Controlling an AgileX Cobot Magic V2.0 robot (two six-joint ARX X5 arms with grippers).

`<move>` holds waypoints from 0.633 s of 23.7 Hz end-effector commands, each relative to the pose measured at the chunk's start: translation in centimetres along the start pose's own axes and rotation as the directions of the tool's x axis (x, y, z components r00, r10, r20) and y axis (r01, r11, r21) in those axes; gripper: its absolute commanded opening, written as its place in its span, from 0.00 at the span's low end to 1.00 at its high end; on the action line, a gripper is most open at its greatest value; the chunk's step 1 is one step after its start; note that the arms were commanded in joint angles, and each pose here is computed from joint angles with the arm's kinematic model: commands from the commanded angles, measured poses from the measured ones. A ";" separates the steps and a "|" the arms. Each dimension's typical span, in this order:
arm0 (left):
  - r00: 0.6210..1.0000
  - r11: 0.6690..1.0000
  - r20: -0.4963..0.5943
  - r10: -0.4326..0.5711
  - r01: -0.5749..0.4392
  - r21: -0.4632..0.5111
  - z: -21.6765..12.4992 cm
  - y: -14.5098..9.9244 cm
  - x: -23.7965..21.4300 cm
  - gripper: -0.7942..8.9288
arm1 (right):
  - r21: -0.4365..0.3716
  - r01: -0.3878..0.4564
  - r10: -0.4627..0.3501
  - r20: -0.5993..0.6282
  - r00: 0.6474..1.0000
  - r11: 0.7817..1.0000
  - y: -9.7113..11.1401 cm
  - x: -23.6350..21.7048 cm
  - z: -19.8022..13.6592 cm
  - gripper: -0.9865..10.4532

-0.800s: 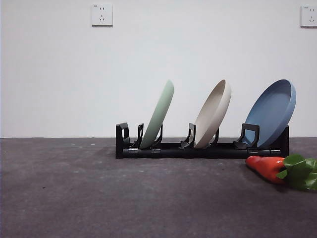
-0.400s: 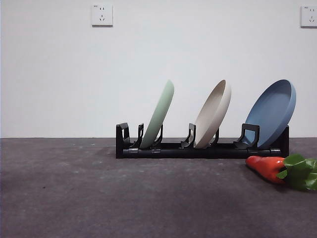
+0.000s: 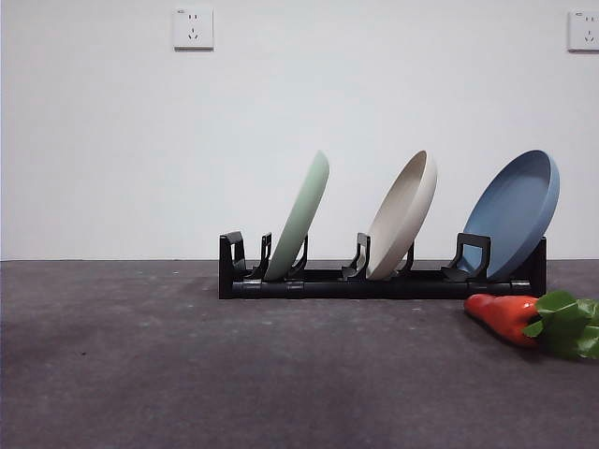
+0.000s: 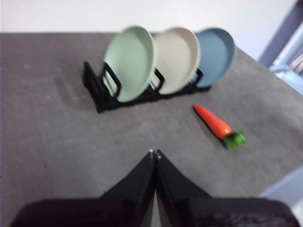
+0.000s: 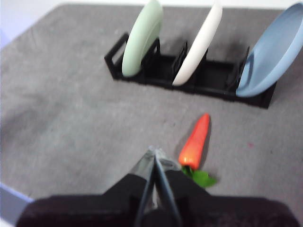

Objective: Take the green plate from the plate rack,put the plate on the table,take the carrot from the table,put the carrot in the plate

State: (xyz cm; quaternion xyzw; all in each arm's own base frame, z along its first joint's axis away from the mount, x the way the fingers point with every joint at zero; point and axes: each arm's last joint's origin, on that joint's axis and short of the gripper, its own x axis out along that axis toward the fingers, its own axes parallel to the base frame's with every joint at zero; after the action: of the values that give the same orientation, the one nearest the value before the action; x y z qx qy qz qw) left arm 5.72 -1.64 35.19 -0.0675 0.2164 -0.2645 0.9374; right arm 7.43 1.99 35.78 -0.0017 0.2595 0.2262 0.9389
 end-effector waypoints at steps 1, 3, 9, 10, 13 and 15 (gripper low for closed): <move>0.999 0.999 -0.034 -0.010 0.012 0.049 0.6 -0.3 -0.4 0.07 | -0.019 -0.006 0.006 -0.036 0.999 1.000 0.1 -0.4 0.2 0.08; 0.999 0.999 -0.050 -0.010 0.013 0.047 0.9 -0.4 -0.6 0.07 | -0.015 -0.007 0.006 -0.048 0.999 1.000 0.2 -0.5 0.2 0.08; 0.998 1.000 -0.057 -0.005 0.006 0.024 1.3 -0.4 -0.6 0.71 | 0.007 -0.004 0.004 -0.049 0.999 1.000 0.2 -0.5 0.2 0.67; 0.998 1.000 -0.057 -0.005 0.007 0.024 1.3 -0.4 -0.6 0.71 | 0.007 -0.004 0.004 -0.051 0.999 1.000 0.2 -0.5 0.3 0.69; 0.998 1.000 -0.067 -0.005 0.007 0.019 1.4 -0.2 -0.3 0.71 | 0.010 -0.005 0.005 -0.059 0.998 1.000 0.1 -0.3 0.3 0.69; 0.997 1.000 -0.076 -0.007 0.008 0.014 1.5 -0.1 0.0 0.71 | 0.012 -0.005 0.005 -0.063 0.998 1.000 0.1 -0.2 0.4 0.69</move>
State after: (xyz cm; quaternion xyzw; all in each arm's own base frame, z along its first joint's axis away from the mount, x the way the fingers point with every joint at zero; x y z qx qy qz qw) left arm 6.31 -1.68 36.52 -0.0527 0.2525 -0.2722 0.9270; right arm 7.46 1.99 36.08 -0.0057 0.2919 0.2268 0.9292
